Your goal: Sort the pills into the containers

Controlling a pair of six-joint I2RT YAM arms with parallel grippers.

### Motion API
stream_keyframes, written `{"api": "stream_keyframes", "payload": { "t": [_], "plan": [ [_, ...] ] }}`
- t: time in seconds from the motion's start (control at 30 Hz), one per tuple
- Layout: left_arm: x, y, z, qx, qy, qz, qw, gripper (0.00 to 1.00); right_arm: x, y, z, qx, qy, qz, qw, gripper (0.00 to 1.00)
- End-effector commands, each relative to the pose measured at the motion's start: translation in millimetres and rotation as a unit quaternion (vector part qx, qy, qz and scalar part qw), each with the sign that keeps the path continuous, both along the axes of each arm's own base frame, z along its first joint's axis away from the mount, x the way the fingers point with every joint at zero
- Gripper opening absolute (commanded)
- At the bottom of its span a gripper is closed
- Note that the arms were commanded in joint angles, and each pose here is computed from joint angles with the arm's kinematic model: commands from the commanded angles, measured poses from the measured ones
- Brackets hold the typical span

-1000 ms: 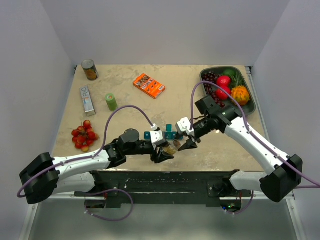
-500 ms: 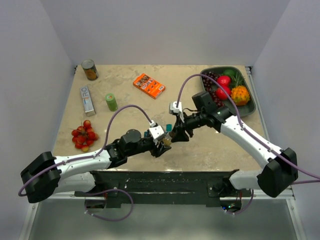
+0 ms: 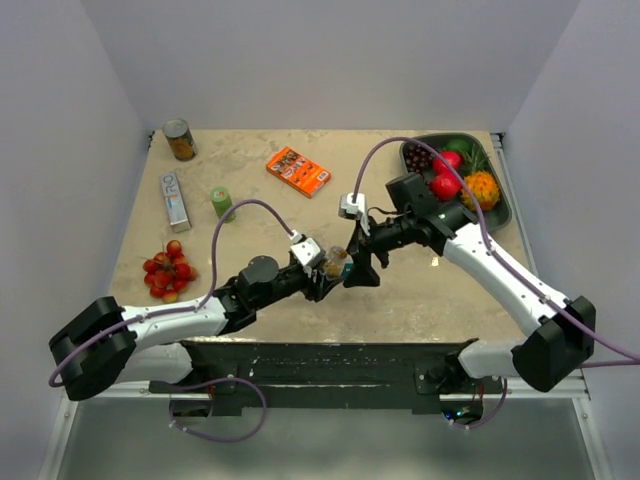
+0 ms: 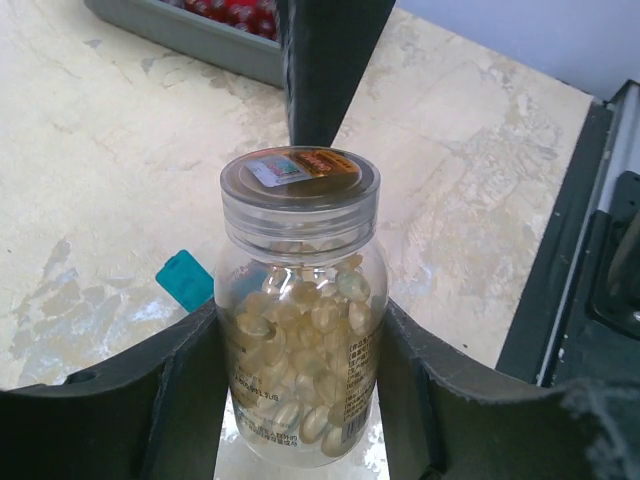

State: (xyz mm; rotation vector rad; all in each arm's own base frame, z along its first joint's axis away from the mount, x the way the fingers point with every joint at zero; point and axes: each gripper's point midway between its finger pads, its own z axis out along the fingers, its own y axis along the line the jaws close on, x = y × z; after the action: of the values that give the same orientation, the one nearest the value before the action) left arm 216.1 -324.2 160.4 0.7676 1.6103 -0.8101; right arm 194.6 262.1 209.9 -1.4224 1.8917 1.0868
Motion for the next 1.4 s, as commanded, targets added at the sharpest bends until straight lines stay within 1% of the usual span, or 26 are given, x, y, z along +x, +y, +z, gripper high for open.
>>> {"api": "stream_keyframes", "payload": {
  "t": [0.0,0.03,0.1,0.13,0.2,0.23,0.3,0.33,0.4,0.47,0.53,0.57,0.63,0.77,0.87,0.97,1.0,1.07,1.1,1.17,1.2,1.23,1.27,1.3,1.33,1.37],
  "plan": [
    [-18,-3,38,-0.070,-0.029,-0.058,0.995,0.00,-10,-13,35,0.018,-0.069,0.040,0.997,0.99],
    [-30,-5,37,-0.072,-0.026,-0.091,0.993,0.00,-10,-15,39,0.019,-0.099,0.057,0.993,0.99],
    [-43,-8,40,-0.076,-0.024,-0.130,0.988,0.00,-18,-21,51,0.025,-0.133,0.084,0.987,0.99],
    [-55,-11,41,-0.077,-0.022,-0.167,0.983,0.00,-20,-22,55,0.035,-0.183,0.123,0.975,0.99],
    [-66,-14,42,-0.079,-0.019,-0.199,0.977,0.00,-39,-25,56,0.056,-0.198,0.177,0.963,0.99],
    [-74,-16,46,-0.083,-0.017,-0.225,0.971,0.00,-43,-24,56,0.069,-0.233,0.217,0.946,0.99],
    [-81,-20,46,-0.083,-0.009,-0.246,0.966,0.00,-55,-25,48,0.078,-0.206,0.250,0.943,0.99],
    [-85,-22,50,-0.085,-0.008,-0.264,0.961,0.00,-57,-23,47,0.085,-0.220,0.273,0.933,0.99],
    [-86,-25,48,-0.084,0.001,-0.271,0.959,0.00,-62,-23,43,0.091,-0.202,0.287,0.932,0.98],
    [-86,-27,49,-0.084,0.000,-0.274,0.958,0.00,-65,-20,40,0.091,-0.195,0.295,0.931,0.95],
    [-85,-28,50,-0.087,-0.001,-0.273,0.958,0.00,-67,-18,37,0.088,-0.183,0.293,0.934,0.91],
    [-85,-29,49,-0.086,0.000,-0.273,0.958,0.00,-67,-16,36,0.088,-0.183,0.293,0.934,0.84],
    [-84,-30,49,-0.085,0.002,-0.272,0.958,0.00,-69,-14,33,0.088,-0.173,0.289,0.938,0.79],
    [-80,-32,47,-0.084,0.004,-0.269,0.960,0.00,-65,-11,29,0.083,-0.171,0.275,0.942,0.63],
    [-79,-33,50,-0.086,0.001,-0.266,0.960,0.00,-65,-9,26,0.081,-0.162,0.273,0.945,0.57],
    [-74,-32,53,-0.089,-0.003,-0.251,0.964,0.00,-65,-7,23,0.075,-0.148,0.269,0.949,0.48],
    [-72,-32,53,-0.089,-0.003,-0.247,0.965,0.00,-65,-7,21,0.069,-0.136,0.262,0.953,0.43],
    [-68,-31,57,-0.093,-0.010,-0.232,0.968,0.00,-64,-7,17,0.063,-0.131,0.258,0.955,0.40],
    [-67,-30,59,-0.095,-0.013,-0.227,0.969,0.00,-64,-7,15,0.056,-0.117,0.246,0.960,0.39],
    [-60,-28,65,-0.101,-0.022,-0.206,0.973,0.00,-54,-2,13,0.053,-0.116,0.222,0.967,0.35],
    [-57,-27,67,-0.102,-0.025,-0.196,0.975,0.00,-52,-2,11,0.040,-0.091,0.194,0.976,0.33],
    [-50,-24,73,-0.109,-0.034,-0.175,0.978,0.00,-40,3,13,0.041,-0.103,0.172,0.979,0.23],
    [-44,-23,75,-0.112,-0.038,-0.155,0.981,0.00,-36,5,9,0.033,-0.089,0.150,0.984,0.20],
    [-38,-20,75,-0.112,-0.039,-0.136,0.984,0.00,-30,3,5,0.011,-0.068,0.111,0.991,0.19],
    [-21,-14,77,-0.114,-0.044,-0.082,0.989,0.00,-17,8,4,0.007,-0.073,0.084,0.994,0.19],
    [-13,-11,76,-0.112,-0.042,-0.051,0.992,0.00,-9,9,-2,-0.005,-0.056,0.048,0.997,0.15]
  ]
}}
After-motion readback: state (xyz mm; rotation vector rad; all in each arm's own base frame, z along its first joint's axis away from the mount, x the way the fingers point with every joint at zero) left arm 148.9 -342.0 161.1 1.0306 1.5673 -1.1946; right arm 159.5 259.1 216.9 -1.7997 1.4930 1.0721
